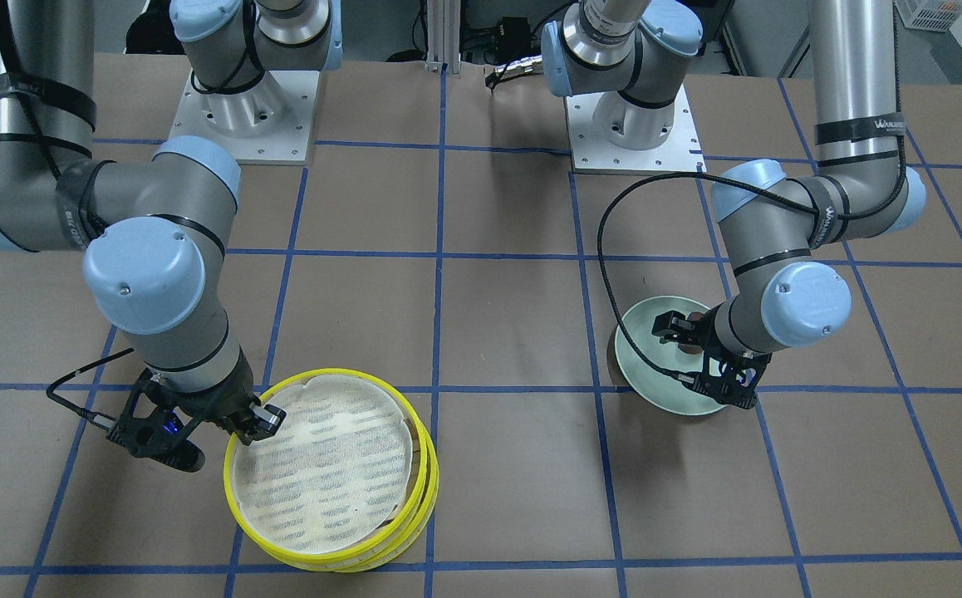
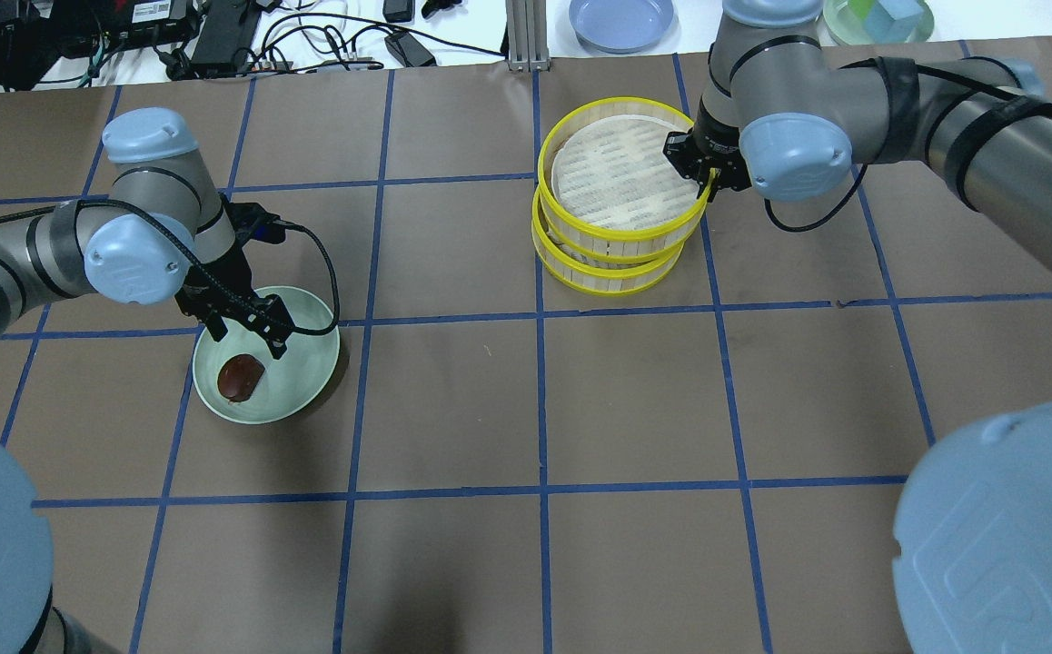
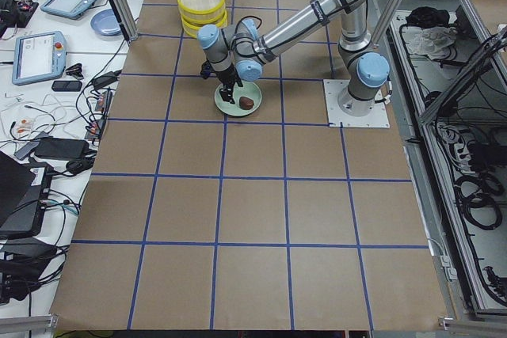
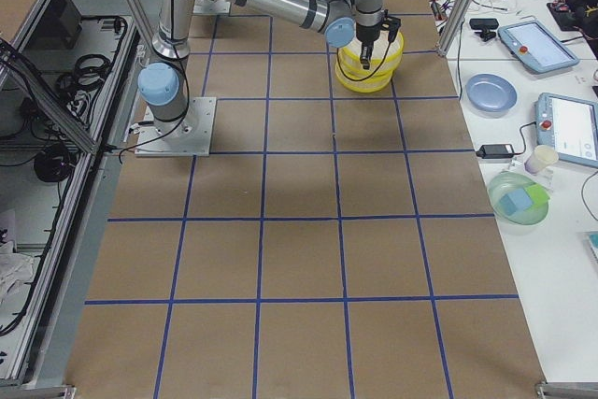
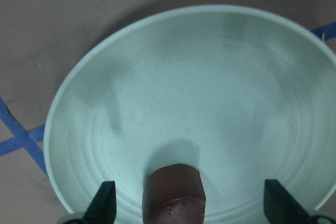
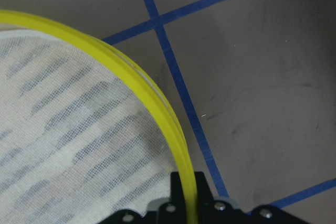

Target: Stack buns with steamer

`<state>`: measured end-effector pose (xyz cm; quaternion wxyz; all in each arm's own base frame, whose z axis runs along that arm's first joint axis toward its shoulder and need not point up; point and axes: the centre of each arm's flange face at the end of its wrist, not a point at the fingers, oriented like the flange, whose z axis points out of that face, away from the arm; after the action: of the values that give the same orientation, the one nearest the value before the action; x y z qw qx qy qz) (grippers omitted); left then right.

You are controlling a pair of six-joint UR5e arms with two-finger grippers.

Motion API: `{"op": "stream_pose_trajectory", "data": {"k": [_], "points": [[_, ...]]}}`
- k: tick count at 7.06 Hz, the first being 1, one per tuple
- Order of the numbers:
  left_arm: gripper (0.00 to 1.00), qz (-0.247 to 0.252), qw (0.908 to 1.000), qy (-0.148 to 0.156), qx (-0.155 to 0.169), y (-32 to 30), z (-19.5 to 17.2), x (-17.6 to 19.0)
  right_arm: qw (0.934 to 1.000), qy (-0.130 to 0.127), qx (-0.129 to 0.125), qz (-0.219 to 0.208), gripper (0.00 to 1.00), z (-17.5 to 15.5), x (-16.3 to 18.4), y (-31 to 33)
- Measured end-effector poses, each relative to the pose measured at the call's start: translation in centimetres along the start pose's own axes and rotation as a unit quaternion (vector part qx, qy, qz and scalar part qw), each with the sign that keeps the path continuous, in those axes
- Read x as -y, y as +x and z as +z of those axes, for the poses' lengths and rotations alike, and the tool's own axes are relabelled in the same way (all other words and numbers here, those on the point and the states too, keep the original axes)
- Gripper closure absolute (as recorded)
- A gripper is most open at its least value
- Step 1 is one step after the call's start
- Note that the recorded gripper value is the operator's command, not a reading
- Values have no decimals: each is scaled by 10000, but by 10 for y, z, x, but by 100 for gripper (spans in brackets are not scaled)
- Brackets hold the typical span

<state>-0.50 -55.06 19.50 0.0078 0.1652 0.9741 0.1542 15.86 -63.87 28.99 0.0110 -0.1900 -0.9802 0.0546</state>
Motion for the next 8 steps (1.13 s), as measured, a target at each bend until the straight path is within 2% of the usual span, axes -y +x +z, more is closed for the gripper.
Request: {"op": "stream_pose_trajectory", "data": {"k": [1,2,3,4,8], "points": [[15,-18,10000,-77,-5,-1,6,-1,9999,-69,-9,95,100,5,-3,-4],[48,-16,9999,-133,-26,-1,11,0,9998,-110,52,183,100,5,-6,-9],[86,-4,9999,-165,-41,-2,16,3,9994,-143,133,273,100,2,-9,-14],[100,8,9998,-178,-46,-3,18,5,9993,-162,151,296,100,3,-12,-18],[100,-203,9998,-29,11,-5,7,11,9995,-151,111,237,100,5,-12,-16]]}}
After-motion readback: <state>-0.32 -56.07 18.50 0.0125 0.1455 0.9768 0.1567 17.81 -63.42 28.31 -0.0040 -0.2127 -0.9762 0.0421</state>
